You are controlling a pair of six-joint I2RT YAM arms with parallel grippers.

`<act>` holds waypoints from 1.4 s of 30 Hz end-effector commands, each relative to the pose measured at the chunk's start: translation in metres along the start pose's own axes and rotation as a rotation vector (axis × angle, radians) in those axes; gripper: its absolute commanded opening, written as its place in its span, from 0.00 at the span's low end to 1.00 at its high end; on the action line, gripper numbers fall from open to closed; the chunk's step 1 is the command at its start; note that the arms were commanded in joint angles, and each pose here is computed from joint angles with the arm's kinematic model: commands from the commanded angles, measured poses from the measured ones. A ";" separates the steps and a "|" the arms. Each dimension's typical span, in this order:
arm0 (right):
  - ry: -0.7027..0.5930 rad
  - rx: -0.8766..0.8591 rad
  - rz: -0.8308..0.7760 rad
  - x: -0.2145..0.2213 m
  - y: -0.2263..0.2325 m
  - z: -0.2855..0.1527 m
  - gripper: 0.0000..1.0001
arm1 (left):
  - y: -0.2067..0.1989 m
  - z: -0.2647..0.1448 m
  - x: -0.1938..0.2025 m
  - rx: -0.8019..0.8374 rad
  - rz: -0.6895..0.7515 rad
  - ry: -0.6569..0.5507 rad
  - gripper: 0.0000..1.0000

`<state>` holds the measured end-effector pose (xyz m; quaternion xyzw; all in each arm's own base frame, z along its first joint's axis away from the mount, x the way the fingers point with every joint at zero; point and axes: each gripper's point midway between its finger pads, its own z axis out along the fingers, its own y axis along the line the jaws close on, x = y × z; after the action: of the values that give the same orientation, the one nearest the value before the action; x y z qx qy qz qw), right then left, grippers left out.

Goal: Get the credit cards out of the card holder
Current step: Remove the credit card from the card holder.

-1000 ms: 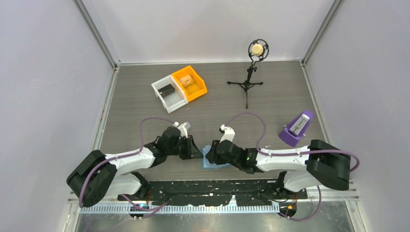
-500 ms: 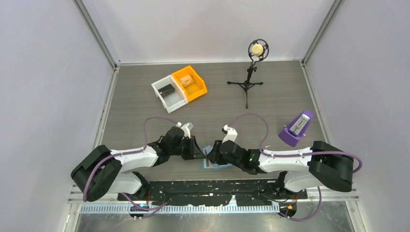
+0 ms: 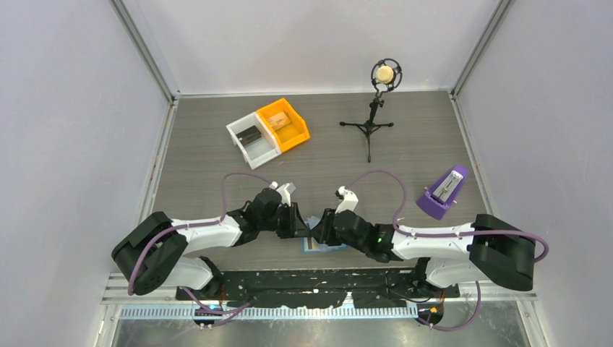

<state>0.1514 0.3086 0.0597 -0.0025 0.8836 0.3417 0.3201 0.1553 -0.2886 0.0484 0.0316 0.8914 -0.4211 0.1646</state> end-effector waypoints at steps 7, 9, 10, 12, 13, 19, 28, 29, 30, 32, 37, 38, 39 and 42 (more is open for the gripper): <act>-0.097 -0.069 0.040 -0.026 0.014 -0.022 0.49 | -0.038 0.003 -0.019 0.090 0.047 -0.056 0.17; -0.113 -0.061 0.041 -0.030 0.011 -0.026 0.52 | -0.040 0.006 -0.019 0.090 0.048 -0.051 0.17; -0.120 -0.057 0.042 -0.032 0.010 -0.029 0.55 | -0.041 0.007 -0.019 0.092 0.048 -0.047 0.17; -0.130 -0.049 0.044 -0.034 0.007 -0.033 0.57 | -0.045 0.010 -0.017 0.097 0.051 -0.039 0.17; -0.138 -0.058 0.049 -0.037 0.008 -0.037 0.58 | -0.047 0.012 -0.016 0.100 0.053 -0.037 0.17; -0.181 -0.042 0.020 -0.049 0.001 -0.057 0.59 | -0.058 0.021 -0.014 0.104 0.066 -0.018 0.17; -0.229 -0.038 0.003 -0.057 -0.010 -0.075 0.56 | -0.071 0.036 -0.015 0.110 0.080 -0.001 0.16; -0.230 -0.040 -0.004 -0.058 -0.010 -0.076 0.55 | -0.072 0.038 -0.015 0.105 0.082 0.001 0.16; -0.231 -0.041 -0.012 -0.058 -0.010 -0.076 0.53 | -0.072 0.040 -0.014 0.100 0.085 0.006 0.16; -0.235 -0.048 -0.021 -0.059 -0.008 -0.077 0.49 | -0.070 0.044 -0.014 0.090 0.086 0.012 0.16; -0.234 -0.072 -0.026 -0.059 -0.004 -0.077 0.41 | -0.066 0.048 -0.017 0.069 0.091 -0.003 0.16; -0.232 -0.072 -0.029 -0.058 -0.004 -0.077 0.40 | -0.067 0.047 -0.018 0.070 0.094 -0.004 0.16; -0.230 -0.071 -0.031 -0.058 -0.004 -0.076 0.40 | -0.067 0.047 -0.018 0.069 0.097 -0.004 0.16; -0.223 -0.087 -0.033 -0.057 -0.001 -0.075 0.39 | -0.065 0.046 -0.018 0.052 0.103 -0.002 0.16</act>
<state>0.1503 0.2461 0.1246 0.0063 0.8398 0.3581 0.4080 0.1613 -0.3554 0.0603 0.0717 0.8864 -0.4294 0.1571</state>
